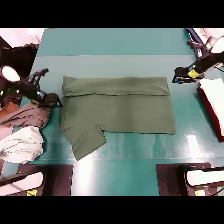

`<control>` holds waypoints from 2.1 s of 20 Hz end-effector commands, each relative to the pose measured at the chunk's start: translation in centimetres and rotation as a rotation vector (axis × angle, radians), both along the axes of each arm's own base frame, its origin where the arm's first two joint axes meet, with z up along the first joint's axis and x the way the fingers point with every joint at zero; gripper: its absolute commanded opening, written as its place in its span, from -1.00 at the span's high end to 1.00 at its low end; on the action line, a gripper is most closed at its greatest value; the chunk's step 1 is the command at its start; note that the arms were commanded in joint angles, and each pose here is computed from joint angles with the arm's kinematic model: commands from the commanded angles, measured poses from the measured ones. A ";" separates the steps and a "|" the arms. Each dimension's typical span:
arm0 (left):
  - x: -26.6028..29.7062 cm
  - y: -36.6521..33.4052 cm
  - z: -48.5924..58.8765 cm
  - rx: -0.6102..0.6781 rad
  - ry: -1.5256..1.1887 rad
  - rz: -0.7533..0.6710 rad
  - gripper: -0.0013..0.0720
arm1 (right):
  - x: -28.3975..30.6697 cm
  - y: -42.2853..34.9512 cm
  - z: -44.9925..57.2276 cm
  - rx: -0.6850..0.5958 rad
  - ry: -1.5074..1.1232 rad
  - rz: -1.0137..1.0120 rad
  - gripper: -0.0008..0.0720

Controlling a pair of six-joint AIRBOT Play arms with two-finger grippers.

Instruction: Fold the shirts.

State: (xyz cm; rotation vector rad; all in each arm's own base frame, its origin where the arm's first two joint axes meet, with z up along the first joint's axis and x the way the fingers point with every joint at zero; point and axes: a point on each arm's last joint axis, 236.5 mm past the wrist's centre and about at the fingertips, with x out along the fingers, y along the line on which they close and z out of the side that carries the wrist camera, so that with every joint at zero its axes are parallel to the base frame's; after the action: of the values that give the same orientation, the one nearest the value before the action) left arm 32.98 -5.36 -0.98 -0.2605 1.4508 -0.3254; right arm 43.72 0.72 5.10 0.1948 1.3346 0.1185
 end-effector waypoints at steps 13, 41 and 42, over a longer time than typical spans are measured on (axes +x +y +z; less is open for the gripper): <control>-14.9 -5.8 -7.1 -0.226 0.274 0.229 -0.39 | -1.1 0.3 1.0 0.083 -0.102 -0.049 -0.06; -10.8 -9.6 -3.8 -0.225 0.076 0.029 0.90 | -23.1 -1.0 -13.8 0.240 0.387 -0.191 -0.02; -10.9 -9.6 -3.8 -0.225 0.079 0.027 0.90 | -22.9 -0.3 -14.1 0.257 0.374 -0.189 -0.02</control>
State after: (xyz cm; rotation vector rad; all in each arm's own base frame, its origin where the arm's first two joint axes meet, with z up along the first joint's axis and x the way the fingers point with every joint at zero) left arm 22.09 -14.91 -4.89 -0.4835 1.4876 -0.4543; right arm 21.93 -0.99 -7.23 0.5409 1.6718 0.0727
